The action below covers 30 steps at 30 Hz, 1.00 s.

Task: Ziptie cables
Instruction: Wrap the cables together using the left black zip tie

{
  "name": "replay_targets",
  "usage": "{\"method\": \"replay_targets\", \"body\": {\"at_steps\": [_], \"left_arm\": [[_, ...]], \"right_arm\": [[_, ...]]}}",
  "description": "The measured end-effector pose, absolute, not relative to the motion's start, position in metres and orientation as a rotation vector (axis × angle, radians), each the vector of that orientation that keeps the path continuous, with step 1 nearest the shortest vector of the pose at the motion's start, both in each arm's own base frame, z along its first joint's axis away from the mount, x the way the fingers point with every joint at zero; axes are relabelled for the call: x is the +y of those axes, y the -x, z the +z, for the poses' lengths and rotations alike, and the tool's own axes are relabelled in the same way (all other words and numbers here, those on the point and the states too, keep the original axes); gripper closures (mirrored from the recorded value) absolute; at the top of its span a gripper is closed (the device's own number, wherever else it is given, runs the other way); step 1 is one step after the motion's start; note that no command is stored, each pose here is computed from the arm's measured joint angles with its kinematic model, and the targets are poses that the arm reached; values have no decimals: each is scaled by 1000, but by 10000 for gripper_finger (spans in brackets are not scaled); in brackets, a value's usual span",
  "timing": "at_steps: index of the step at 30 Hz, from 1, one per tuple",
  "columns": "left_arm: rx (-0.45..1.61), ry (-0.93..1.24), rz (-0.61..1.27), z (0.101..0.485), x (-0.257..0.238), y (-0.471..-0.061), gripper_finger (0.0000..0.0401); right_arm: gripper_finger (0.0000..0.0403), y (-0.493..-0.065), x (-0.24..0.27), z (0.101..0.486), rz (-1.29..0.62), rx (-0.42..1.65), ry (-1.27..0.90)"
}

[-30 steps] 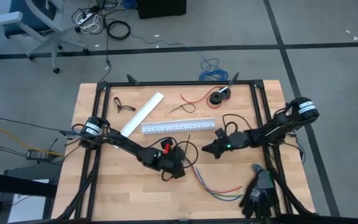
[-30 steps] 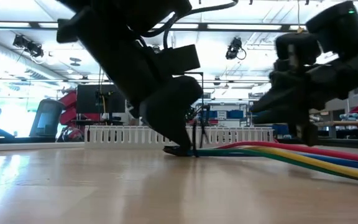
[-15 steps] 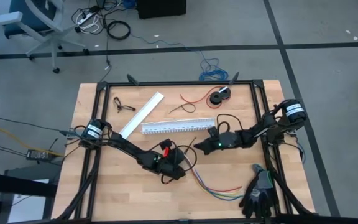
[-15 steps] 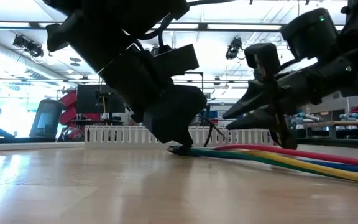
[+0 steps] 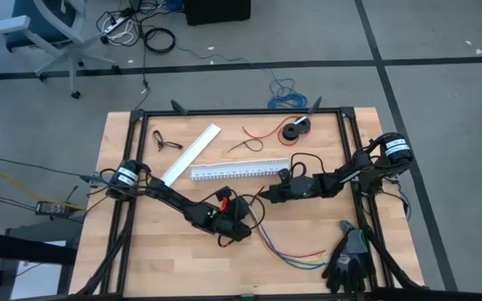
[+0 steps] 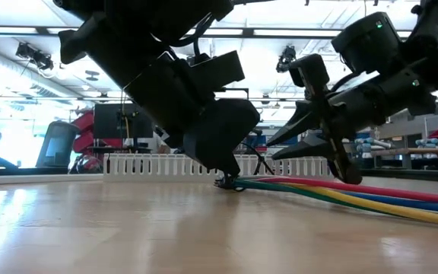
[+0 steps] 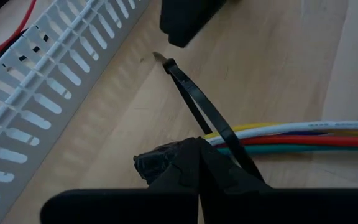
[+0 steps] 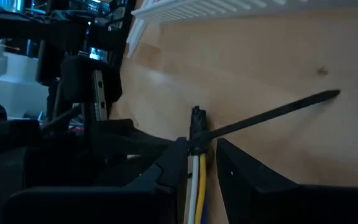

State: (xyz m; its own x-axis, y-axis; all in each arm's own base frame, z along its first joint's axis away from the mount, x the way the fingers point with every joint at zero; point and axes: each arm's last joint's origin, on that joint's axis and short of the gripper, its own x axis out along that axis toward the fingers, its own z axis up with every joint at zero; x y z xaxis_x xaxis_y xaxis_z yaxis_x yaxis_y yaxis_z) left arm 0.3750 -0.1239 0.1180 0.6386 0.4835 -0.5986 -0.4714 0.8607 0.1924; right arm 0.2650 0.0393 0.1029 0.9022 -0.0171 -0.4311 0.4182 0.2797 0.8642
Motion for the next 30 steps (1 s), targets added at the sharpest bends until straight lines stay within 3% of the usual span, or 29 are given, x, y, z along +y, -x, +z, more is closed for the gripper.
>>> {"method": "replay_targets", "body": {"at_steps": [5,12,24,30], "left_arm": [[688,-17,545,118,-124,-375,401],[694,-22,541,119,-126,-374,401],[698,-24,540,118,-126,-373,401],[699,-25,540,119,-126,-373,401]], "right_arm": [[330,-266,45,100,-291,470,-1316],[334,-270,46,103,-251,504,-1146],[390,-279,49,109,-175,677,-592],[401,-276,49,126,-258,764,-369]]}}
